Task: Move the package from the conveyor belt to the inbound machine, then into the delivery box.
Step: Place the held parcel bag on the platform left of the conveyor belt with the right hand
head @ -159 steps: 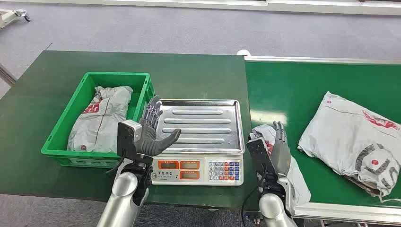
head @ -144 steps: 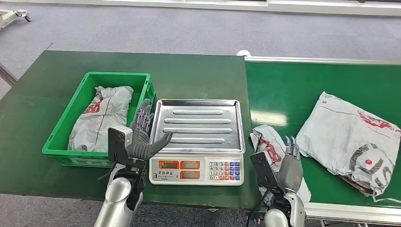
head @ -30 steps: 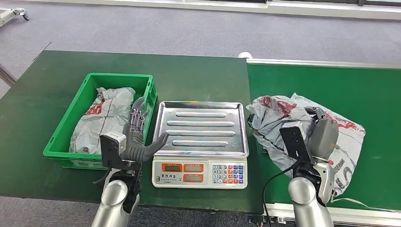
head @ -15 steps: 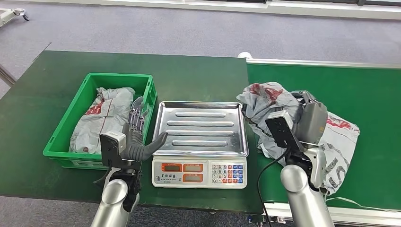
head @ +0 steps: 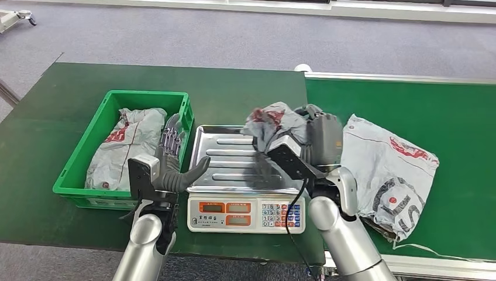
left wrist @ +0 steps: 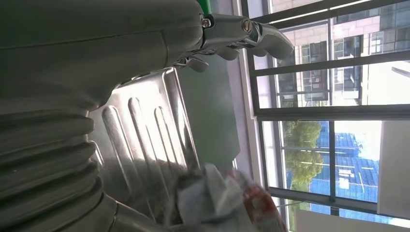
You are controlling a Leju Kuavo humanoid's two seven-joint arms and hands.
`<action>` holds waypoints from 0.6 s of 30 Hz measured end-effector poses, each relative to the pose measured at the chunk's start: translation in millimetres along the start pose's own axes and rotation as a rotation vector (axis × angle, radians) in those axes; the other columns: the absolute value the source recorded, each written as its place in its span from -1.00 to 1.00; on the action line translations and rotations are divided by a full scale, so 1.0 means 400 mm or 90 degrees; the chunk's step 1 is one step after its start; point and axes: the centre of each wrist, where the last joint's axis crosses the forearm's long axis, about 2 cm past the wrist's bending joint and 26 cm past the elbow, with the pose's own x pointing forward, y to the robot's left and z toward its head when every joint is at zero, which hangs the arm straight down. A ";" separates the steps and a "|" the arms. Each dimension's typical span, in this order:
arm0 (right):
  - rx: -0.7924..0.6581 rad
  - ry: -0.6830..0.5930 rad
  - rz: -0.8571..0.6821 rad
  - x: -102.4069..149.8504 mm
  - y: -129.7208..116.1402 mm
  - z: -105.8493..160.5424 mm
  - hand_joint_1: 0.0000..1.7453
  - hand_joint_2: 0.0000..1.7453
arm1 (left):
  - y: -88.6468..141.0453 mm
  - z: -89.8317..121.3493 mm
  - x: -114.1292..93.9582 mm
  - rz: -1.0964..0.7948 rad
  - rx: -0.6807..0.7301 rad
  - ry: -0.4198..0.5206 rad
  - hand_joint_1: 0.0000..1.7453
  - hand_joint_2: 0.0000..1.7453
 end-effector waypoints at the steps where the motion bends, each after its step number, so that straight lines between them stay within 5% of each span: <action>1: 0.009 0.000 -0.007 0.009 0.010 -0.001 1.00 1.00 | -0.001 -0.004 0.000 0.001 -0.001 -0.001 -1.00 1.00; 15: 0.059 0.010 -0.025 0.015 0.052 0.004 1.00 1.00 | -0.003 -0.012 -0.009 0.001 -0.005 0.009 -1.00 1.00; 18: 0.071 0.014 -0.043 0.011 0.056 0.006 -0.50 1.00 | -0.004 -0.012 -0.012 0.001 -0.006 0.013 -1.00 1.00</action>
